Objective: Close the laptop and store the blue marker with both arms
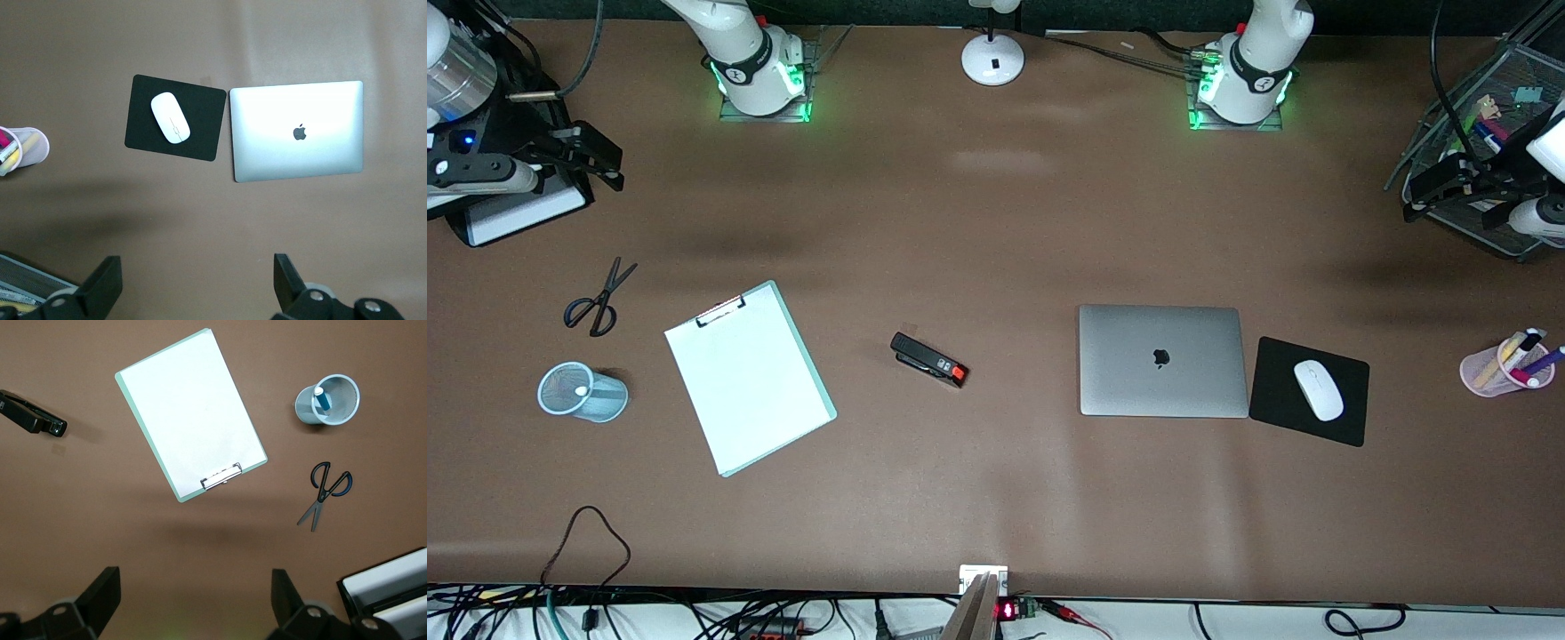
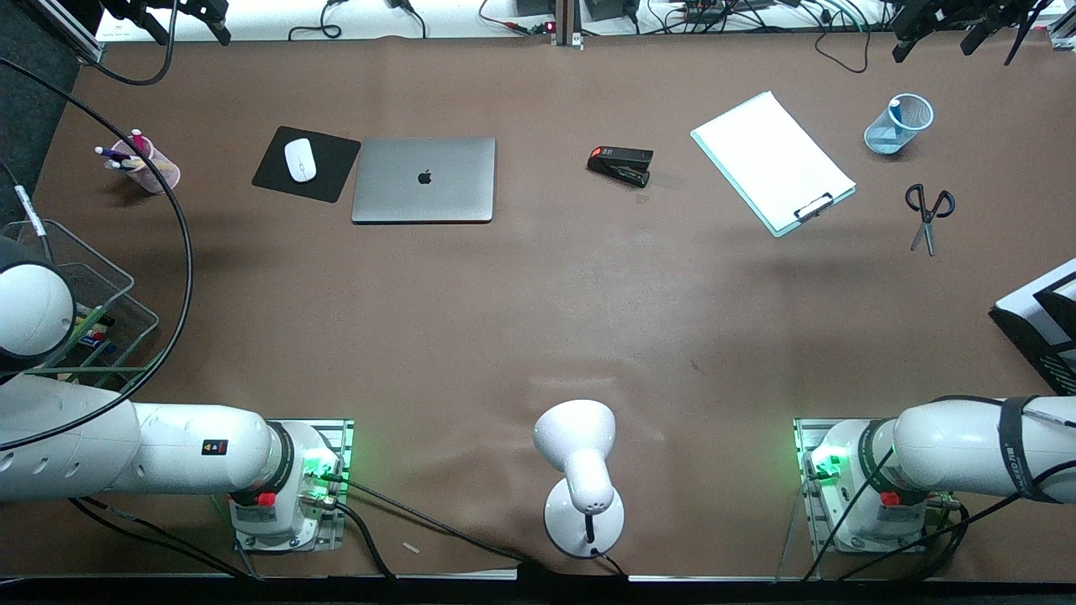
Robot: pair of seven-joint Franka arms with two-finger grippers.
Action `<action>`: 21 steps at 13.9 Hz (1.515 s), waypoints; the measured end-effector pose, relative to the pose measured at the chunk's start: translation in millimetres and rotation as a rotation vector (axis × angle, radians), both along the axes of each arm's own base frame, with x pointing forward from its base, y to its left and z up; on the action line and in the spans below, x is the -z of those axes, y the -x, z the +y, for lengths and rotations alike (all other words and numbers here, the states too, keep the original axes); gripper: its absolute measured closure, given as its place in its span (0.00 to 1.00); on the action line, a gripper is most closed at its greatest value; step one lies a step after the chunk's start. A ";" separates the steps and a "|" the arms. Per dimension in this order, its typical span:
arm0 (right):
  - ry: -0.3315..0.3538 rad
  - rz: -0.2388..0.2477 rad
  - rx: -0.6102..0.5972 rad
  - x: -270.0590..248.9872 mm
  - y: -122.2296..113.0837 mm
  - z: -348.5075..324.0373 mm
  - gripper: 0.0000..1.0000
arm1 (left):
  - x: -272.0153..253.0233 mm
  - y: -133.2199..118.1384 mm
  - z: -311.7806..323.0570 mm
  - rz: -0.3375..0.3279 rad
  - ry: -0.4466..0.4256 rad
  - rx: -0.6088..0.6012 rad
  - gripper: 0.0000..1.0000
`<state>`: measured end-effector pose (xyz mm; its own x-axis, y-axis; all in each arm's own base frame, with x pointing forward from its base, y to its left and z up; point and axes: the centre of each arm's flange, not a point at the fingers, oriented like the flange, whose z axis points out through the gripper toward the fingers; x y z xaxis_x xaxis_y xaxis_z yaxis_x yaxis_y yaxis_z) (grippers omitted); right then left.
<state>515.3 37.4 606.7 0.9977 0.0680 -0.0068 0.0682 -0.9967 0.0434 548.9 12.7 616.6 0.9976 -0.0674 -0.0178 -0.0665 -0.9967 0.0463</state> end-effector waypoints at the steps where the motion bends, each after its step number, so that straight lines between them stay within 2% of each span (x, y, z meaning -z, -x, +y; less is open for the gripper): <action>1: -0.001 -0.003 0.005 -0.1 -2.9 -2.4 0.00 | 0.0 0.0 -0.2 0.000 0.000 0.000 0.00; 9: -0.004 -0.021 0.041 -6.3 -9.9 -18.7 0.00 | 15.4 -10.1 5.8 0.046 0.000 -0.010 0.00; 14: -0.008 -0.037 0.045 -14.1 -9.8 -20.8 0.00 | 8.2 -9.0 11.4 0.044 0.000 -0.017 0.00; 21: -0.017 -0.029 0.053 -13.3 -9.2 -25.1 0.00 | -6.6 -10.0 12.2 0.012 -0.002 -0.019 0.00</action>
<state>524.5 12.4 620.0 0.9996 0.0151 0.0233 0.0145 -0.9995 0.0275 558.9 24.9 623.2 0.9984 -0.0488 -0.0302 -0.0474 -0.9978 0.0455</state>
